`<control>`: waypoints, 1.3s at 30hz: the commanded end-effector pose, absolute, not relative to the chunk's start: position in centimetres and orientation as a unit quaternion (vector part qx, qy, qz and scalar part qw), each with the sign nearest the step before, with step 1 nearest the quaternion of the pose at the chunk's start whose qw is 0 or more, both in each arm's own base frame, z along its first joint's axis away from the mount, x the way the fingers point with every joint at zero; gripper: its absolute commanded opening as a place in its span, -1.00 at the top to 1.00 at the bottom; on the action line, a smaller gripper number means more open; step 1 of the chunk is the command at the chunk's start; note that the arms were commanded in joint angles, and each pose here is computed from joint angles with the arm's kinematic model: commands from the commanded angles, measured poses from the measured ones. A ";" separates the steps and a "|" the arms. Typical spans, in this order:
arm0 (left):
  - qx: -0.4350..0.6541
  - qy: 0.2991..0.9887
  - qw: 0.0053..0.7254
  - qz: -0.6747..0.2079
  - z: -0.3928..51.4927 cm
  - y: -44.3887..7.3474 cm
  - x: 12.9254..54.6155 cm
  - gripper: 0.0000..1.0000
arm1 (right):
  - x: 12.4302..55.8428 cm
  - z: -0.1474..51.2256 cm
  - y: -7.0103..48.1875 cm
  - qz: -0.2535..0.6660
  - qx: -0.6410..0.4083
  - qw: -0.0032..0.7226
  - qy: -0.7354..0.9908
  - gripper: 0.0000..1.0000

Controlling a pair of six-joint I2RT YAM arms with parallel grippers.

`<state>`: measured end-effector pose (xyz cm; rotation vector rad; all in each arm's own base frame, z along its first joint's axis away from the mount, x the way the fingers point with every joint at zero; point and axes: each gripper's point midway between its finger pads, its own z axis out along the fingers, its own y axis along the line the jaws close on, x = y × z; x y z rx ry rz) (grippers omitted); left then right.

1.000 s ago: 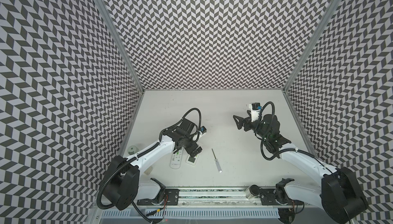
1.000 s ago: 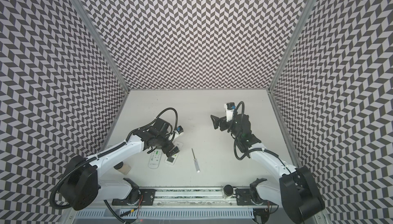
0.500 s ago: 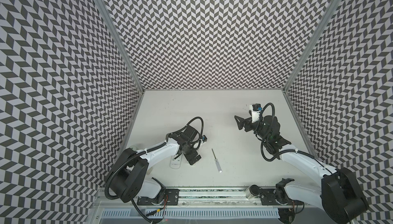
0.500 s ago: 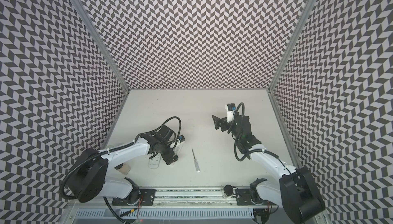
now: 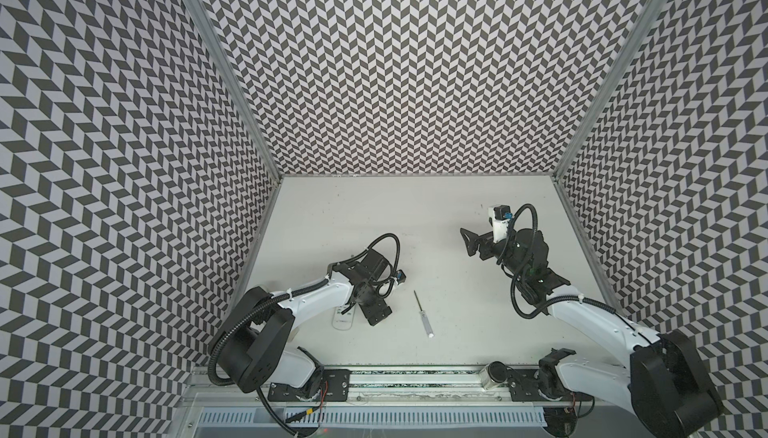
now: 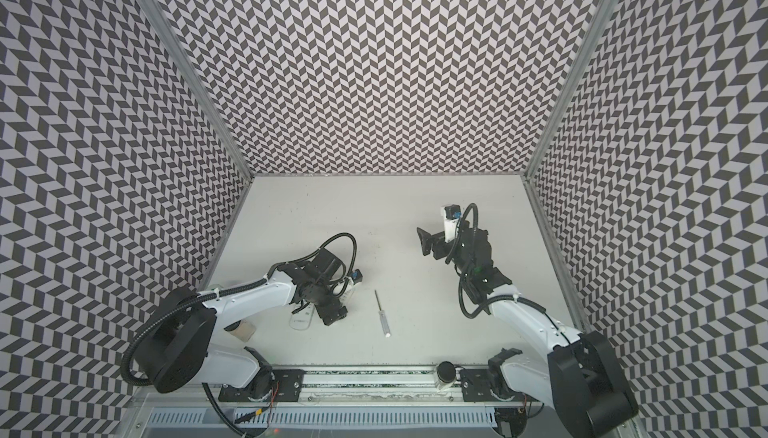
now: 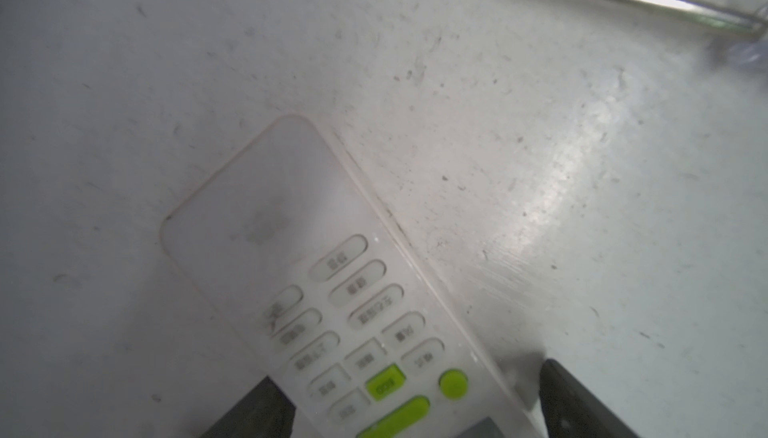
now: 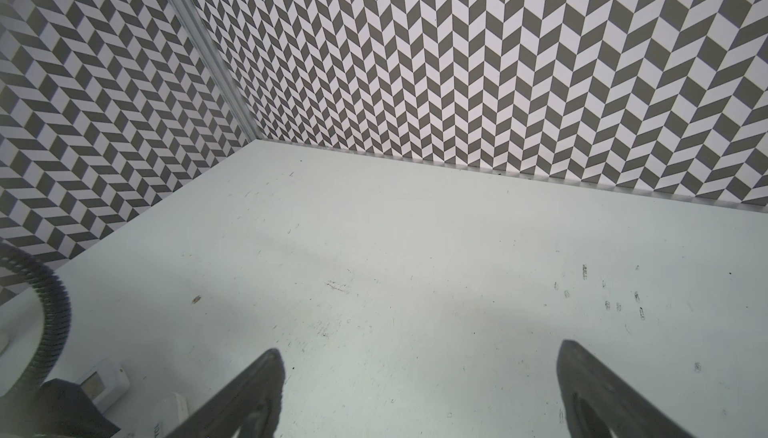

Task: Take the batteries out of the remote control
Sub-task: 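Grasp the TCL remote's button end with the left gripper and lift it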

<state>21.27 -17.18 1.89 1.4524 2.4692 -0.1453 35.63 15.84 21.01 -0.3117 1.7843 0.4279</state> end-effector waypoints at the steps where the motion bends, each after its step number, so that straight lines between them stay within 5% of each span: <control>1: 0.518 0.844 0.134 -0.016 1.0 -15.9 21.2 -0.73 | 35.4 23.3 15.4 0.173 -0.134 0.636 0.740 -0.99; 24: 0.541 0.829 0.127 -0.061 0.7 -16.5 19.4 0.07 | 34.8 23.9 15.5 0.166 -0.157 0.649 0.726 -0.98; 39: 0.503 0.826 0.246 -0.057 8.9 -20.3 26.3 0.28 | 31.7 28.6 18.3 0.145 -0.259 0.716 0.632 -0.98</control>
